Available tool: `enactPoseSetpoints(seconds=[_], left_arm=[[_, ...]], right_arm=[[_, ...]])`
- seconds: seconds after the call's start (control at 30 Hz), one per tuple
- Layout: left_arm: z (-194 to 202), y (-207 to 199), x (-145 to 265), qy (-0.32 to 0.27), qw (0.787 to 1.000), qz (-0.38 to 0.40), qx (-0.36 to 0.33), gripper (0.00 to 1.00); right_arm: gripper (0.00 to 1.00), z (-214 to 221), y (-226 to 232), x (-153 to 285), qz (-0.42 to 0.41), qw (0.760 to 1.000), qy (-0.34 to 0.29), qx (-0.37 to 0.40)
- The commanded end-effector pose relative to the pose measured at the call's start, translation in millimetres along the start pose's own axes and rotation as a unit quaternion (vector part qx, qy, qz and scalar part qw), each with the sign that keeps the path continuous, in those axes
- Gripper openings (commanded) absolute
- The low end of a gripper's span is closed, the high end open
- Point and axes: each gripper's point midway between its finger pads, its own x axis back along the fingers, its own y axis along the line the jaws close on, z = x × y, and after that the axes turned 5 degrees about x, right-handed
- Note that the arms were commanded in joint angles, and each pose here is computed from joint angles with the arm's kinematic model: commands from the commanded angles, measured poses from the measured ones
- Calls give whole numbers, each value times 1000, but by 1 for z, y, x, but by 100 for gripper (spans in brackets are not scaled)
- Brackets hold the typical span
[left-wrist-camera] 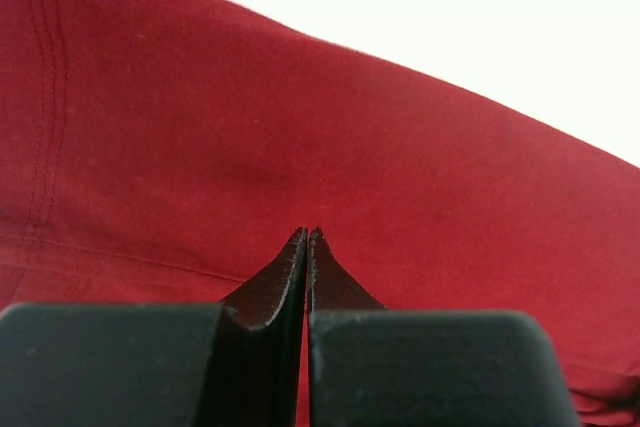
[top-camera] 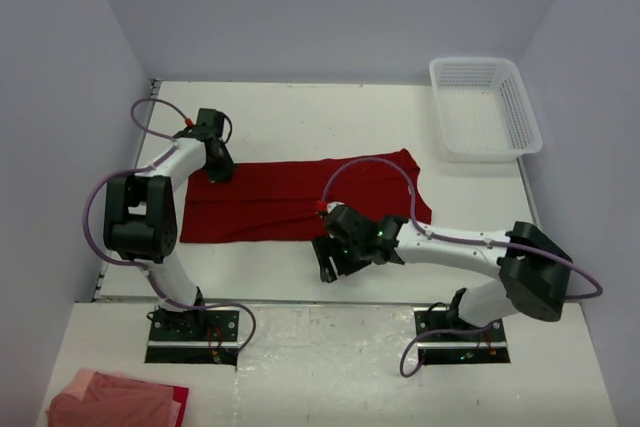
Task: Fold and stack the t-shirts
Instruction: Fold the other side of the tshirt into a rectangle
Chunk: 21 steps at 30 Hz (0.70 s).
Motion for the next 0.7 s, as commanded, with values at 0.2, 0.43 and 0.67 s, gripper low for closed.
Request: enactPoseSetpoints(seconds=[0.2, 0.43, 0.67], left_arm=[[-9, -3, -2, -16, 1000, -6, -12, 0], [-27, 3, 24, -60, 997, -25, -36, 0], [-20, -3, 21, -37, 998, -11, -53, 0]], right_arm=[[97, -47, -55, 48, 138, 979, -138, -54], [0, -73, -77, 51, 160, 974, -141, -72], [0, -107, -104, 20, 141, 983, -75, -95]])
